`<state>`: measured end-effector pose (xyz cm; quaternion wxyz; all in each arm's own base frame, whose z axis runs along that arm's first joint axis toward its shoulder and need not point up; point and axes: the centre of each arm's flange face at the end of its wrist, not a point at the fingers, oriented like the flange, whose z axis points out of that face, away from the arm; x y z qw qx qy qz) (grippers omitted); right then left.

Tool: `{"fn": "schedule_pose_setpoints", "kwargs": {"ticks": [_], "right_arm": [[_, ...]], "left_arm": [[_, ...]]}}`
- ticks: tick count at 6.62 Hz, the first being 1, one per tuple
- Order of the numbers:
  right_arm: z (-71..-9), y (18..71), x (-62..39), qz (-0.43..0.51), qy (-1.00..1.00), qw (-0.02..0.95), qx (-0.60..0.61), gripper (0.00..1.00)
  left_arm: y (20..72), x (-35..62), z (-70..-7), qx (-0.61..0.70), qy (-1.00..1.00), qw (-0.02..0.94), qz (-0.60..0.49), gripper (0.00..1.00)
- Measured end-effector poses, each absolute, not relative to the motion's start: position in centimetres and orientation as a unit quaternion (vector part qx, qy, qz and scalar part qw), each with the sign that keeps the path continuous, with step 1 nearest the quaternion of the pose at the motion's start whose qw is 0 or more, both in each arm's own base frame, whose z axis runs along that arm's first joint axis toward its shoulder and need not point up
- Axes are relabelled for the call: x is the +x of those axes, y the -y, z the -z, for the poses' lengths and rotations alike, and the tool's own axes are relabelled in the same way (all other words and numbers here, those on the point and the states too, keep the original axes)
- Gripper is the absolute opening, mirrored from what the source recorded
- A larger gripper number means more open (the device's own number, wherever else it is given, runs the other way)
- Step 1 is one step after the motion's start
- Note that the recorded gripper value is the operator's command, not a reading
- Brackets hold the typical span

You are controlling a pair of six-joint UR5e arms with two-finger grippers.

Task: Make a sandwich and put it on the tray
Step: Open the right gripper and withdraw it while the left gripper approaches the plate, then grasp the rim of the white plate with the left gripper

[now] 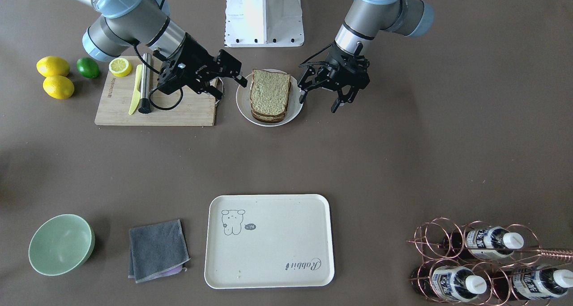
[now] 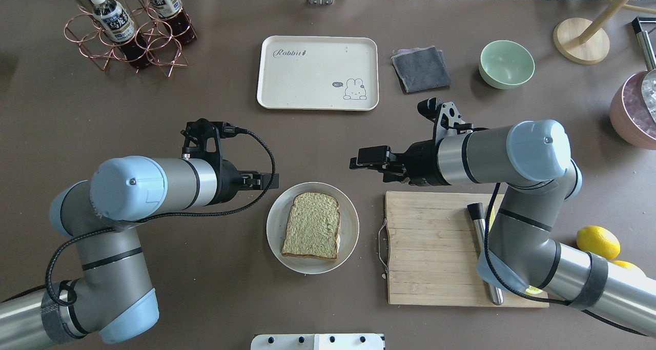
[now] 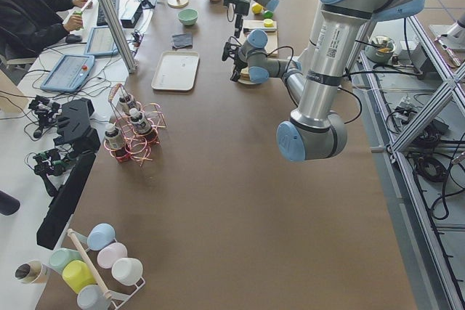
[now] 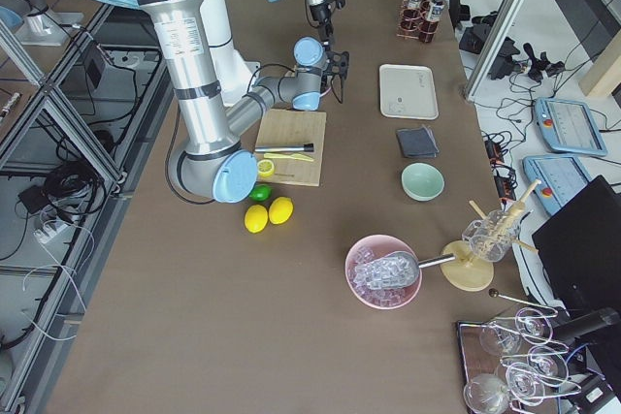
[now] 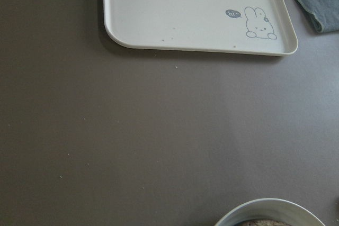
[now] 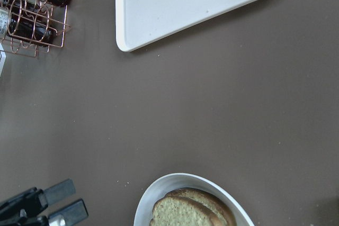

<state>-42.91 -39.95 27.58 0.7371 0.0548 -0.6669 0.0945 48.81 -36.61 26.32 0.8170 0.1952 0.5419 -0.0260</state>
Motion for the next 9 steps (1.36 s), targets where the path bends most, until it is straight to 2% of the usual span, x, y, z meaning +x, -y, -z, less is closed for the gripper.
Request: {"fn": "schedule_pose_setpoints", "kwargs": {"ticks": [1,5,8,9], "right_arm": [[-28.2,41.0,-41.8,-0.103,0.663,0.74,0.057,0.99],[-29.9,42.8,-39.6,-0.123,0.652,0.745,0.065,0.99],[-30.1,43.2,-39.2,-0.127,0.65,0.746,0.066,1.0],[-30.2,43.2,-39.2,-0.128,0.649,0.747,0.066,1.0]], "left_arm": [[35.7,49.7,-26.6,0.192,-0.546,0.815,0.02,0.58],[31.8,52.1,-31.6,0.189,-0.538,0.822,0.003,0.58],[30.1,53.1,-31.6,0.183,-0.555,0.812,0.01,0.58],[30.1,53.3,-31.2,0.182,-0.558,0.81,0.012,0.56]]}}
